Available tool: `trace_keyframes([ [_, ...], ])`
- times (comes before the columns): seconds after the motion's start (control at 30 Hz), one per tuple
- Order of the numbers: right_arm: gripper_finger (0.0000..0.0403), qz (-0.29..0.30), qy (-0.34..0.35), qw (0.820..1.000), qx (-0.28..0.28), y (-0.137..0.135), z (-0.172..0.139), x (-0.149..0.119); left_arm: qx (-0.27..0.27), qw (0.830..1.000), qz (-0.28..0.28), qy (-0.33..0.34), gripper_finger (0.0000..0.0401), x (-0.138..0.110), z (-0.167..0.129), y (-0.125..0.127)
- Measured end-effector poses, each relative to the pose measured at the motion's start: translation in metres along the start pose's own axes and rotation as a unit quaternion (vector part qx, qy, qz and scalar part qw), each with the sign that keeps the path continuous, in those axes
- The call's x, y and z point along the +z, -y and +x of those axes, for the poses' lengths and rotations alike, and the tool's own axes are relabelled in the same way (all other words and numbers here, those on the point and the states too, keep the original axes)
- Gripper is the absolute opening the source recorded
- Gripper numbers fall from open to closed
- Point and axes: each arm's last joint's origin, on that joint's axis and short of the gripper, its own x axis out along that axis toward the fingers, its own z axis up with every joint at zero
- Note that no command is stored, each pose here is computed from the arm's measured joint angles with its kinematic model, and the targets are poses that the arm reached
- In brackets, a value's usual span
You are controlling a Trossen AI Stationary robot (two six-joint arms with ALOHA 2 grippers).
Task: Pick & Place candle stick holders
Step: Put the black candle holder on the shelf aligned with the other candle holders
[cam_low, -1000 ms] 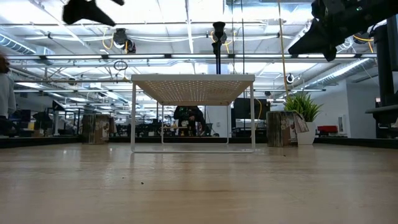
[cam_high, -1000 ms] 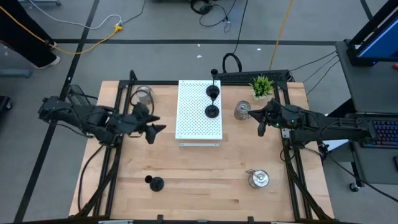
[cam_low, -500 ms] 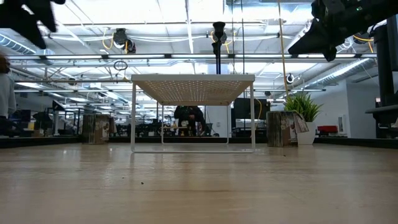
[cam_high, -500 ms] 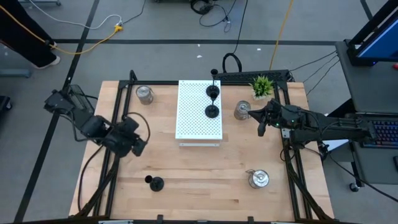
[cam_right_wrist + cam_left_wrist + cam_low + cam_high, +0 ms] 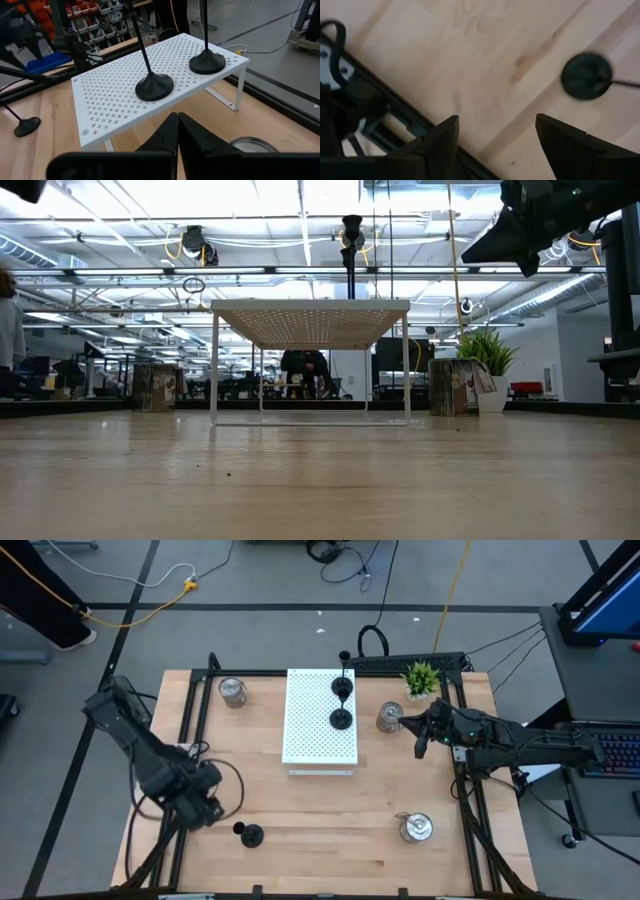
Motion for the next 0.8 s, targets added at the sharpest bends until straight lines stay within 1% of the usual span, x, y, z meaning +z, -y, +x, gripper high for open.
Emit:
trace_keyframes([
  [0.17,0.0000,-0.001,-0.001,1.000,0.000,0.000,0.000,0.000,-0.012,1.000,-0.003,-0.001,0.0271,-0.018,0.008,0.016],
  [0.37,0.0000,-0.006,-0.001,1.000,0.000,0.000,0.000,0.000,-0.063,0.998,-0.019,0.014,0.0271,-0.043,0.012,0.029],
  [0.57,0.0000,-0.019,-0.002,1.000,0.000,0.000,0.000,0.000,-0.063,0.996,-0.055,0.030,0.0271,-0.064,0.024,0.040],
  [0.8,0.0000,-0.023,-0.002,1.000,0.000,0.000,0.000,0.000,-0.120,0.988,-0.072,0.064,0.0271,-0.077,0.044,0.068],
])
